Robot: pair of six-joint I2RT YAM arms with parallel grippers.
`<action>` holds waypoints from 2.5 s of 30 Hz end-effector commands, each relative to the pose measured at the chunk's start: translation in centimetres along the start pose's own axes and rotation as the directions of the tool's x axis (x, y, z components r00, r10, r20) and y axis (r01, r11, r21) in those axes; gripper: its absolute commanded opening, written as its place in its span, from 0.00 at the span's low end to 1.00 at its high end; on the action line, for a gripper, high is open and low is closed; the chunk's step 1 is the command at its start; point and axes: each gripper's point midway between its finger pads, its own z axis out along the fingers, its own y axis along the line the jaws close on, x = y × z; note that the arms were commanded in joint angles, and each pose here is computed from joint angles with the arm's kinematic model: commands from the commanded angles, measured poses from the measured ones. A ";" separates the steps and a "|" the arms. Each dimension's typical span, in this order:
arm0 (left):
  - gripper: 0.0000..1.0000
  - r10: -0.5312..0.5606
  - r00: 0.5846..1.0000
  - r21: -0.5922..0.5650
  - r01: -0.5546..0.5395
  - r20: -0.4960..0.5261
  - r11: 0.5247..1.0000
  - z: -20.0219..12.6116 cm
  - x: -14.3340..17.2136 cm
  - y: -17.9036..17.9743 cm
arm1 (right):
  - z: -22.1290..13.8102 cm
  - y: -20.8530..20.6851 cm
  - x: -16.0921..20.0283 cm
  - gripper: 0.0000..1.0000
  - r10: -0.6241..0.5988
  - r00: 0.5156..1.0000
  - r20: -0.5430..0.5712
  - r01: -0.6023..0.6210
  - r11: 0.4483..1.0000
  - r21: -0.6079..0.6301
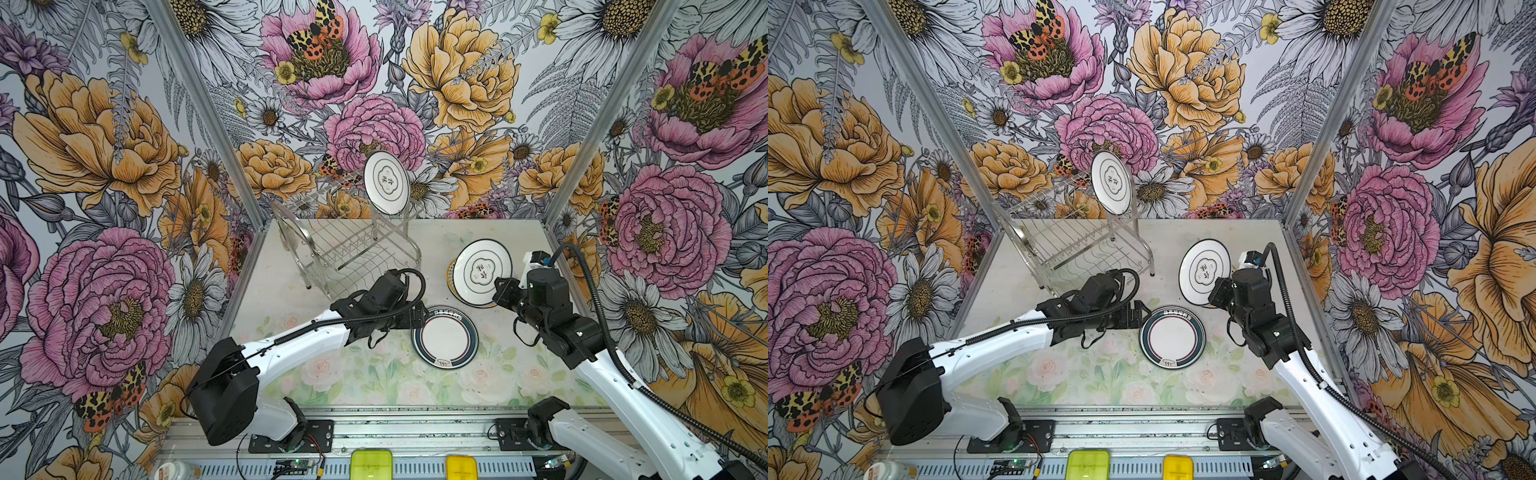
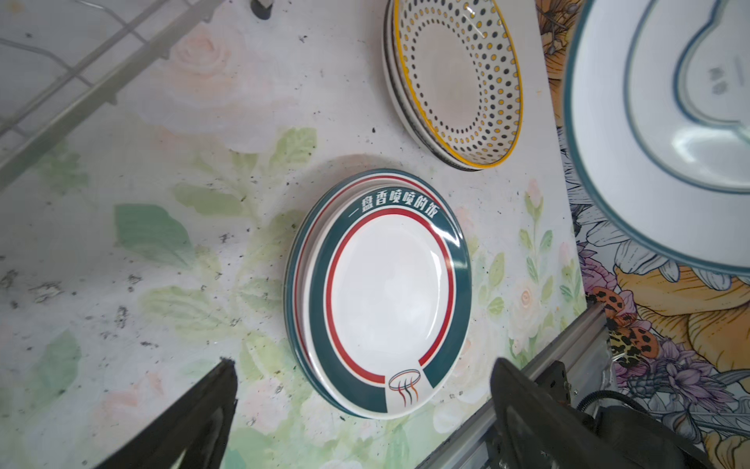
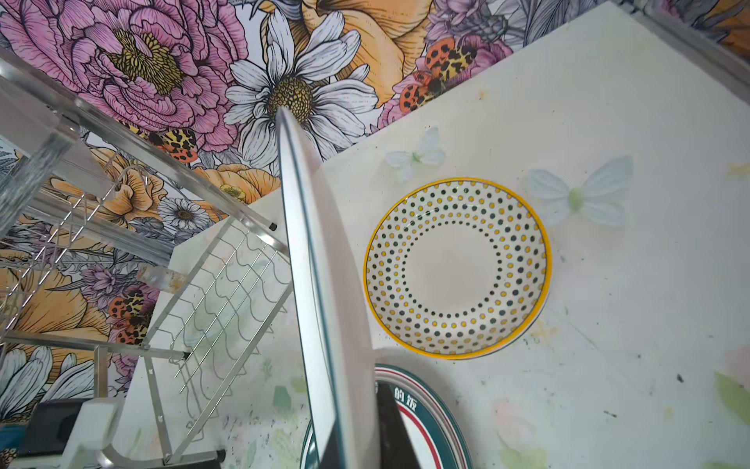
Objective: Unload the plates from the dish rack
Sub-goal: Place the plate among the plates.
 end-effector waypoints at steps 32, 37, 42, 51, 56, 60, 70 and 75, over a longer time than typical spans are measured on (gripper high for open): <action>0.67 -0.152 0.982 0.292 0.114 0.110 0.950 1.4 -7.5 -2.7 | 4.3 5.0 3.0 0.00 0.295 0.934 -0.203 -0.353 0.849 -0.393; 0.53 -0.175 0.980 0.333 0.135 0.091 0.933 1.6 -7.6 -3.2 | 4.4 5.2 3.0 0.00 0.300 0.931 -0.208 -0.361 0.838 -0.409; 0.38 -0.176 0.981 0.346 0.137 0.086 0.928 1.7 -7.6 -3.4 | 4.6 5.4 3.1 0.00 0.303 0.927 -0.220 -0.371 0.828 -0.421; 0.23 -0.183 0.980 0.367 0.141 0.082 0.919 1.9 -7.6 -3.7 | 4.9 5.8 3.4 0.00 0.296 0.924 -0.242 -0.375 0.819 -0.433; 0.14 -0.182 0.980 0.363 0.142 0.079 0.921 2.1 -7.5 -3.5 | 5.3 5.7 4.0 0.00 0.294 0.918 -0.265 -0.385 0.819 -0.426; 0.10 -0.183 0.980 0.355 0.145 0.076 0.924 2.2 -7.2 -3.3 | 5.5 5.6 4.2 0.00 0.291 0.918 -0.269 -0.384 0.820 -0.425; 0.00 -0.185 0.981 0.305 0.157 0.065 0.939 2.6 -6.6 -2.2 | 5.6 5.4 4.3 0.20 0.287 0.921 -0.264 -0.377 0.829 -0.414; 0.00 -0.177 0.982 0.298 0.152 0.059 0.942 2.5 -6.2 -2.1 | 5.5 5.5 4.1 0.29 0.281 0.925 -0.258 -0.369 0.830 -0.419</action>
